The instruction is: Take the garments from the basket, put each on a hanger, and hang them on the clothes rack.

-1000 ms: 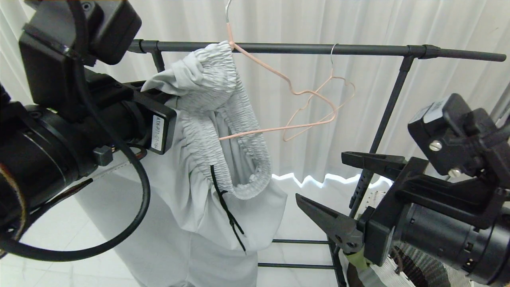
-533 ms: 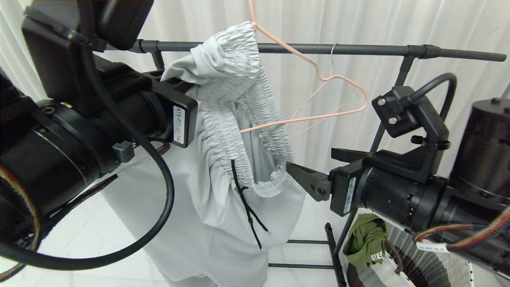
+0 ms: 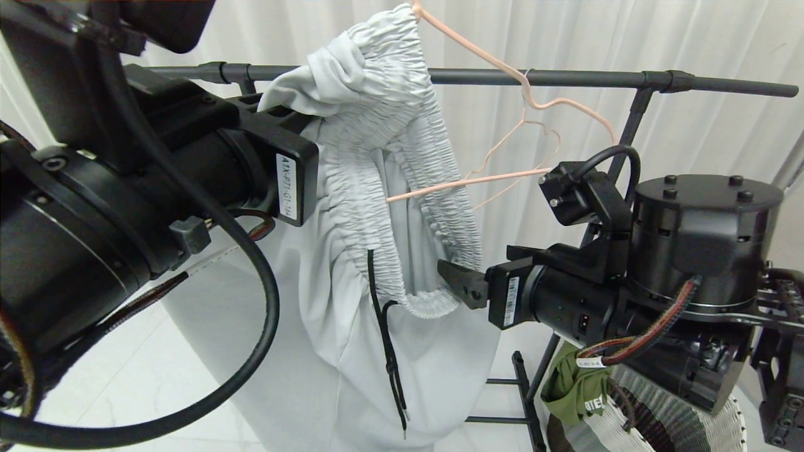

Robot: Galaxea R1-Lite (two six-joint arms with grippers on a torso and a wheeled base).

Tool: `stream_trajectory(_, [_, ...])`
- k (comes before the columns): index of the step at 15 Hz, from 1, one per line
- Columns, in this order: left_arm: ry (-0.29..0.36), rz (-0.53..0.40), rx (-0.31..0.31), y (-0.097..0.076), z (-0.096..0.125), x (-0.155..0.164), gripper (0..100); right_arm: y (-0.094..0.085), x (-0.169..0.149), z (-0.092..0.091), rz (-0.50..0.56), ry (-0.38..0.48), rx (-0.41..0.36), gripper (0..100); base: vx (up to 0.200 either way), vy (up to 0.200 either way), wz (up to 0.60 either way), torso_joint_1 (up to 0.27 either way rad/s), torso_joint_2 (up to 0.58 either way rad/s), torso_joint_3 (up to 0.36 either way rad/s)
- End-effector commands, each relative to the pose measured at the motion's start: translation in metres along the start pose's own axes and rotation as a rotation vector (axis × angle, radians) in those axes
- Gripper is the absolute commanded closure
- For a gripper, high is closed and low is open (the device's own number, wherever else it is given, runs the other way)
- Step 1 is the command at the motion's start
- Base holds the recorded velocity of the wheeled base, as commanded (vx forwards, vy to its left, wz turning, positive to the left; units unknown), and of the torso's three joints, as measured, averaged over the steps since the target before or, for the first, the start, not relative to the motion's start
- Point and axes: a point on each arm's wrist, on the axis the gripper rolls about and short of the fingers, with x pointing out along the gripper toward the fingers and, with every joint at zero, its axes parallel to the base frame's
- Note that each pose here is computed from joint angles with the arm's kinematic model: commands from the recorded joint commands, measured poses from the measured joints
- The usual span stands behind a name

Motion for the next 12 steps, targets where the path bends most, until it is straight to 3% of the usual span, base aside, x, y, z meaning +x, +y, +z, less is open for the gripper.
stream_trajectory(1, [0.000, -0.001, 0.000, 0.000, 0.000, 0.000, 100, -0.001, 0.001, -0.001, -0.011, 0.002, -0.002, 100, 0.000, 0.000, 0.00, 0.000, 0.00, 0.000])
stream_trajectory(6, [0.002, 0.000, 0.016, 0.000, -0.001, 0.000, 100, -0.011, 0.001, -0.003, -0.080, -0.002, -0.004, 100, 0.000, 0.000, 0.00, 0.000, 0.00, 0.000])
stream_trajectory(12, [0.025, 0.026, 0.107, 0.005, -0.008, 0.003, 100, -0.058, -0.004, 0.021, -0.233, -0.082, 0.028, 100, 0.000, 0.000, 0.00, 0.000, 0.00, 0.000])
